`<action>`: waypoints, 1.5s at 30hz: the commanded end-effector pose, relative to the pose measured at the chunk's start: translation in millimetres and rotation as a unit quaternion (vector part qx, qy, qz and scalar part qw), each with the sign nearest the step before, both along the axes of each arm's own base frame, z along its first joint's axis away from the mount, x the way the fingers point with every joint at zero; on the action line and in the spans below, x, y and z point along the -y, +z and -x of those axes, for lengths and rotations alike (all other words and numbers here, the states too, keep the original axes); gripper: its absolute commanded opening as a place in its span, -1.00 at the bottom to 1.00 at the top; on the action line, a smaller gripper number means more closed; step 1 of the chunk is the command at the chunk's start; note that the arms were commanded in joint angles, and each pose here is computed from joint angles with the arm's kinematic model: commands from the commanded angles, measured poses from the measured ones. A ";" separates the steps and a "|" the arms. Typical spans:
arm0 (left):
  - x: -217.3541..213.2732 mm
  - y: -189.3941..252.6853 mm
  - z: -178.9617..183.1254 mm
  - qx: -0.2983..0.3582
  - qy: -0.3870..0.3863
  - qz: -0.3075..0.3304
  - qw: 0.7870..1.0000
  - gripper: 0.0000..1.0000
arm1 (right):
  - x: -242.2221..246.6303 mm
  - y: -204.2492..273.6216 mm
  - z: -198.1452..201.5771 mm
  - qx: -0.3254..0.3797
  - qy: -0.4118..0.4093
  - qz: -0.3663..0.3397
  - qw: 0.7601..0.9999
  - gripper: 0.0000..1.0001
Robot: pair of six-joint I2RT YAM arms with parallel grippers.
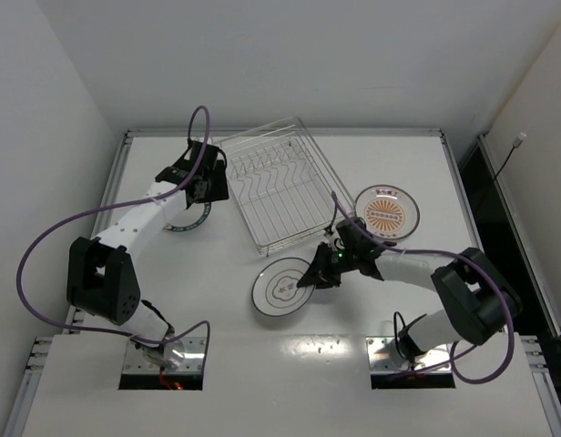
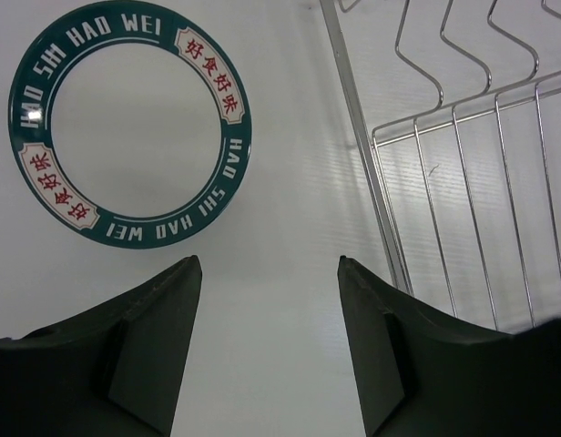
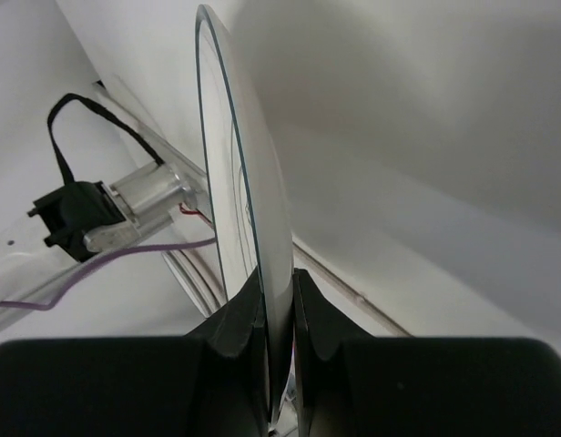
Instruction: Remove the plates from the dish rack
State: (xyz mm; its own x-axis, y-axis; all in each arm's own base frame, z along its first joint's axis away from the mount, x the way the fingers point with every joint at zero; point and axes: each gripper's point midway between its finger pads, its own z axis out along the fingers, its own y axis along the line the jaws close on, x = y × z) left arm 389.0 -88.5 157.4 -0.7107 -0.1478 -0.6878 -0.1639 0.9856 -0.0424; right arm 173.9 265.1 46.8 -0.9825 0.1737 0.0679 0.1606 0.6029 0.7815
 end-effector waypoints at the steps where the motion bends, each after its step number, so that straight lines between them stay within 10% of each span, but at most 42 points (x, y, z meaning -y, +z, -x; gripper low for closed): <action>1: -1.7 31.4 -5.0 0.038 0.003 0.014 0.999 0.17 | 13.0 0.3 15.9 0.011 -0.002 -0.003 1.000 -1.00; 8: 11.4 29.3 -8.8 0.028 0.000 0.048 0.998 0.29 | 44.5 7.7 -4.5 0.050 -0.046 0.118 0.991 -0.93; 19: 27.0 25.3 -8.9 0.008 -0.014 0.082 0.996 0.37 | 62.3 11.5 -19.8 0.083 -0.042 0.191 0.977 -0.01; 39: 61.8 -42.0 -29.9 -0.096 -0.054 0.114 0.987 0.45 | 87.5 50.8 -25.6 0.154 -0.108 0.208 0.960 0.17; 43: 68.6 -59.5 -34.8 -0.117 -0.064 0.118 0.984 0.17 | 92.0 71.5 -25.8 0.191 -0.122 0.193 0.955 0.20; 45: 71.2 -65.5 -40.9 -0.122 -0.076 0.114 0.983 -0.32 | 98.1 77.4 -26.5 0.205 -0.122 0.205 0.949 0.20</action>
